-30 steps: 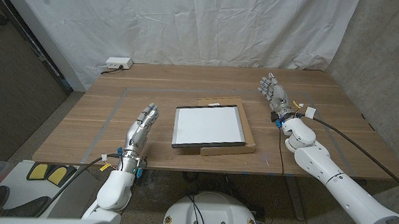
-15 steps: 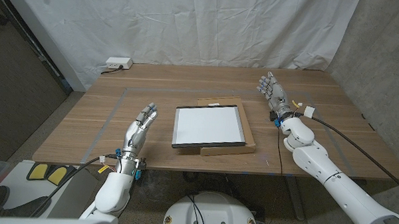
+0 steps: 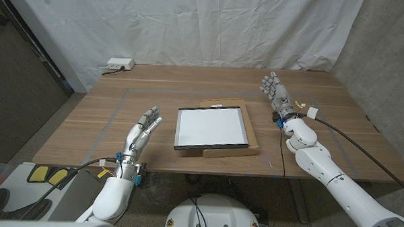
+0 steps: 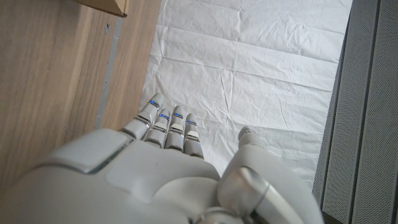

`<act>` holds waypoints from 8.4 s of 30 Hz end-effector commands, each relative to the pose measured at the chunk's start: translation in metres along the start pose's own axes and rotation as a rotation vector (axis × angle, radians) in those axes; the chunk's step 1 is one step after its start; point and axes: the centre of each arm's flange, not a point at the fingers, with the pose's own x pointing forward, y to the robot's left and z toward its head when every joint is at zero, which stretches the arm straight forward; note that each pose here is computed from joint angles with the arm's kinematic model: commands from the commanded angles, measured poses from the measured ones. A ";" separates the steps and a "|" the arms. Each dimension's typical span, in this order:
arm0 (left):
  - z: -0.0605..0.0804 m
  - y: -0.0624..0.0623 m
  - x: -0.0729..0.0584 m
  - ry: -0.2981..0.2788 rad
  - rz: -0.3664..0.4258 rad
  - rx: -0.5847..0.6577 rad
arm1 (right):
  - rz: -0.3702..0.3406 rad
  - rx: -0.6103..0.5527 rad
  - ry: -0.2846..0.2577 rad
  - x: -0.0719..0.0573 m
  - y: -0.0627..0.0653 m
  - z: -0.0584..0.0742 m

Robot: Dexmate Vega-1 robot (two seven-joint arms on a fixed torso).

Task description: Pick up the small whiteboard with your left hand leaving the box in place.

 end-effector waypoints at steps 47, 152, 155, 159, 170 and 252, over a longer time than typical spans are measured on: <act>0.043 -0.018 -0.010 -0.010 -0.005 0.477 | 0.006 0.012 -0.027 0.010 0.018 0.005; 0.081 -0.096 -0.057 0.060 0.046 1.362 | 0.035 0.021 -0.048 0.008 0.030 0.019; 0.081 -0.098 -0.057 0.066 0.053 1.385 | 0.035 0.023 -0.049 0.008 0.029 0.019; 0.081 -0.102 -0.057 0.075 0.058 1.428 | 0.037 0.024 -0.046 0.008 0.028 0.018; 0.081 -0.120 -0.055 0.101 0.042 1.518 | 0.046 0.029 -0.044 0.008 0.023 0.017; 0.013 -0.135 -0.024 0.090 0.110 1.511 | 0.027 0.046 -0.033 0.006 0.012 0.008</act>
